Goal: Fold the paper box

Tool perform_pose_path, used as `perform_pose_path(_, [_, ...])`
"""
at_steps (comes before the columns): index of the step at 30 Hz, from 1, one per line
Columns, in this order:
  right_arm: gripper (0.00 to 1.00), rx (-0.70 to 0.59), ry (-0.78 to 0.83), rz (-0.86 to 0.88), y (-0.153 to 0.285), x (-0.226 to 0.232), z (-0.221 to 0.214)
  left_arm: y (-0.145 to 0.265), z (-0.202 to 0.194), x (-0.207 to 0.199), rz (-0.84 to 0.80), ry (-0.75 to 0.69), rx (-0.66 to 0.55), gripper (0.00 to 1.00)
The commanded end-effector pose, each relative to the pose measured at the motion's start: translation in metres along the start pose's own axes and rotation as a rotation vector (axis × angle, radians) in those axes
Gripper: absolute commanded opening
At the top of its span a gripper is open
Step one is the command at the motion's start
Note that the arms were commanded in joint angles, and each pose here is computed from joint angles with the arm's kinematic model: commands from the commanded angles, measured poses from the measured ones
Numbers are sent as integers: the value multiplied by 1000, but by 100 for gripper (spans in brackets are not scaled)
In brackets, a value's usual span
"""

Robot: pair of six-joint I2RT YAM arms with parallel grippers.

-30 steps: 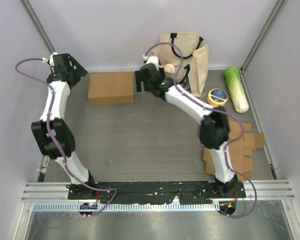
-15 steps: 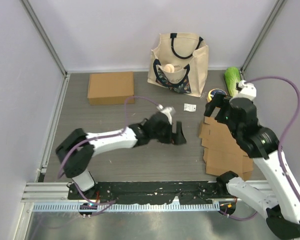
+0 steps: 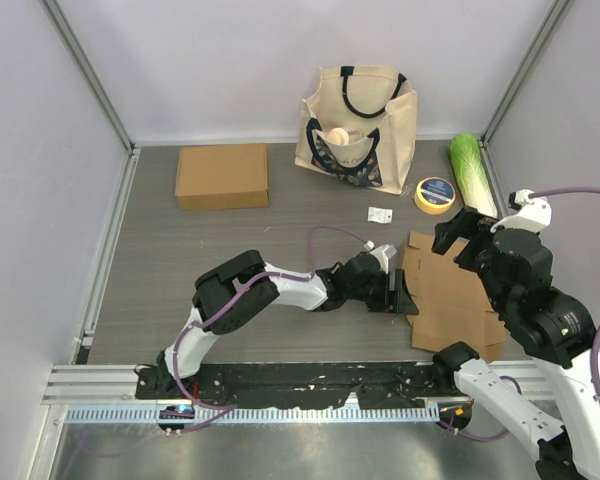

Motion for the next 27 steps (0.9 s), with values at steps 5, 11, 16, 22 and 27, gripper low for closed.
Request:
perform_pose_path(5, [97, 61, -10, 42, -8, 6, -19, -17, 7, 12, 52, 25, -14, 27])
perform_pose_path(11, [96, 142, 34, 90, -28, 17, -42, 38, 23, 54, 202, 99, -75, 2])
perform_pose_path(16, [96, 255, 56, 160, -59, 37, -71, 108, 3, 84, 353, 127, -19, 0])
perform_pose_path(22, [94, 374, 30, 252, -96, 63, -107, 187, -29, 111, 491, 214, 22, 0])
perform_pose_path(27, [92, 462, 34, 406, -116, 87, -134, 235, -34, 117, 565, 256, -44, 0])
Point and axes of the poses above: each gripper's point midway between its finger pads, its own y axis back along the fingers, its own x axis along the line the jaws close on, z = x × y, the point moved 7 cm from there along y, back along the fingers, and after that the axes turned 6 degrees about y, right-handed, at the moved point
